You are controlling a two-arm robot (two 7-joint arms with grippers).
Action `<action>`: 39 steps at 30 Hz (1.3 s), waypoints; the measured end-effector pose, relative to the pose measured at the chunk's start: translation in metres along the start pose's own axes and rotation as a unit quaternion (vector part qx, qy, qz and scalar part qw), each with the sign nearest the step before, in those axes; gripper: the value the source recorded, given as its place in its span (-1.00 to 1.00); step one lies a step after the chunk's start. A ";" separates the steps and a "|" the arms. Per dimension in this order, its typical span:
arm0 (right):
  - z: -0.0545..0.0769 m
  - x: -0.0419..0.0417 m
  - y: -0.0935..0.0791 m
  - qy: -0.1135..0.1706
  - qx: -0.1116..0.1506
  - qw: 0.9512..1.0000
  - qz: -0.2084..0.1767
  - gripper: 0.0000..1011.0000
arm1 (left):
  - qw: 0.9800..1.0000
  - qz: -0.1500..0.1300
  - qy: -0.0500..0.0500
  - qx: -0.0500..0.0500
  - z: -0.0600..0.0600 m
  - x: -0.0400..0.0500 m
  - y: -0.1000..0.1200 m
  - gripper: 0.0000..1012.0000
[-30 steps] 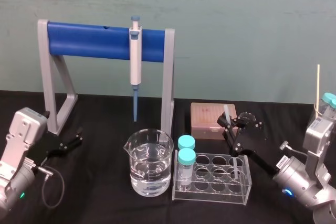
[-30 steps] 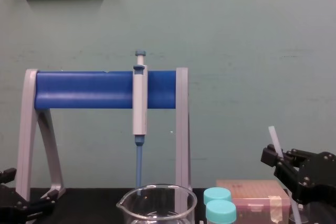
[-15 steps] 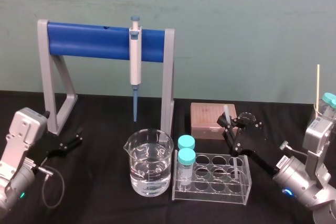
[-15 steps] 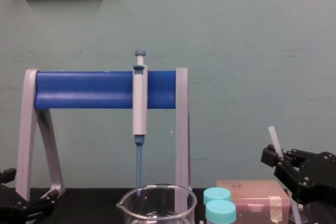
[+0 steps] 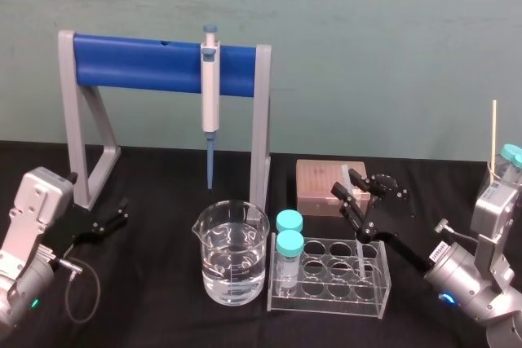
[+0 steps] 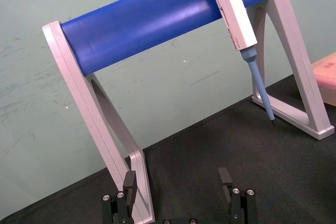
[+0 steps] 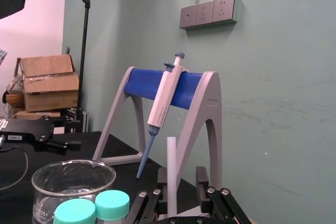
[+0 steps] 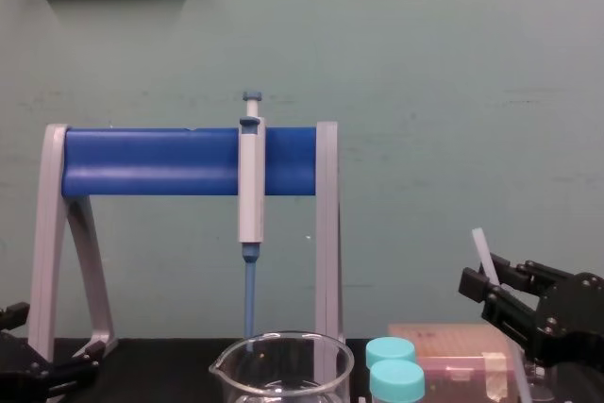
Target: Pick up the stirring rod with one hand, then place it down.
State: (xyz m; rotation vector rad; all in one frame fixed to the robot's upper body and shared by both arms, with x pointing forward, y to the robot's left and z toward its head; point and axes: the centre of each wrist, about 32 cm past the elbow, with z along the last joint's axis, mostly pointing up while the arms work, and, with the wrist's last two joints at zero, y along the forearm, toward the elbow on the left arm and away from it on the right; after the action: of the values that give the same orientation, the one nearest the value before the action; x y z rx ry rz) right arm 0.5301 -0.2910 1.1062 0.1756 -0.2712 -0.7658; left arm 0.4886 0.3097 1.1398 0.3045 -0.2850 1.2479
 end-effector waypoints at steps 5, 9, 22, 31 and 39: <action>0.000 0.0000 0.000 0.000 0.000 1.000 0.000 -0.10 | 1.000 0.000 0.000 0.000 0.000 0.0000 0.000 0.98; 0.000 0.0000 0.000 0.000 0.000 1.000 0.000 0.15 | 1.000 0.000 0.000 0.000 0.000 0.0000 0.000 0.98; 0.000 0.0000 0.000 0.000 0.000 1.000 0.001 0.91 | 1.000 0.000 0.000 0.000 0.000 0.0000 0.000 0.98; 0.000 0.0000 0.000 0.000 0.000 1.000 0.001 0.98 | 1.000 0.000 0.000 0.000 0.000 0.0000 0.000 0.98; 0.003 -0.0011 0.001 -0.009 0.005 1.000 0.000 0.98 | 1.000 0.000 0.000 0.000 0.000 0.0000 0.000 0.98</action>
State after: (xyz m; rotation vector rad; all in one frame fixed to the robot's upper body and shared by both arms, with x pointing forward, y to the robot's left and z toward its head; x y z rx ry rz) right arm 0.5292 -0.2895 1.1095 0.1784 -0.2928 -0.7671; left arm 0.4886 0.3096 1.1398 0.3044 -0.2850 1.2479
